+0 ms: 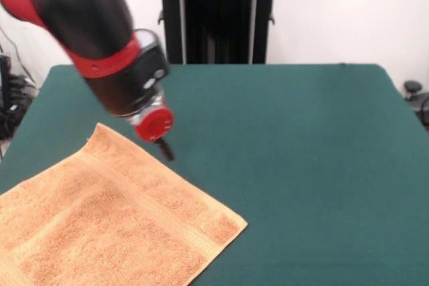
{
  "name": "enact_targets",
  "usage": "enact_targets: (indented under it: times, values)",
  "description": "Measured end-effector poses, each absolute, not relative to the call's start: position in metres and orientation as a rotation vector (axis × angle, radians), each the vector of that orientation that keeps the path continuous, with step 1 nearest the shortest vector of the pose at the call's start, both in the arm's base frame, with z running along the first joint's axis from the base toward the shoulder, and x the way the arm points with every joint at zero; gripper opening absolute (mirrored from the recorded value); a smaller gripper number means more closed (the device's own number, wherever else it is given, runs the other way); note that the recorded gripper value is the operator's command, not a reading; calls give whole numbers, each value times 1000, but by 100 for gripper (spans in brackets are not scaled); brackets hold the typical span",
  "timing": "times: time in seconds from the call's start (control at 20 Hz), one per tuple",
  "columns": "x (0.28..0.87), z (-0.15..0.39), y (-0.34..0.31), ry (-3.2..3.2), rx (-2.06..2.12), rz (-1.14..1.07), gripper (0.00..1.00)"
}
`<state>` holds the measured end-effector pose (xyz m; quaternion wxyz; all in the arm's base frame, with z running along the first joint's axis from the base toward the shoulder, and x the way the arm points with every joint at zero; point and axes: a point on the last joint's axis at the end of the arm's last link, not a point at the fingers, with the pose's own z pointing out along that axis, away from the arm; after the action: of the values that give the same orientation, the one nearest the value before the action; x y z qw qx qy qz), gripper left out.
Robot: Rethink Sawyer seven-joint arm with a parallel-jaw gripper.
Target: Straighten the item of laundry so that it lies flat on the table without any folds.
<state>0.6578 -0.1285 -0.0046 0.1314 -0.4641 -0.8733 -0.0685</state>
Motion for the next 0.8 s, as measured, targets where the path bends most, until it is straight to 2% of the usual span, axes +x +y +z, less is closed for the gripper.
enact_targets:
  times: [0.3, 0.8]
  values:
    - [673, 2, -183, -2648, -1333, -57, 100]
    - [678, -18, -227, -2664, -1362, -21, 100]
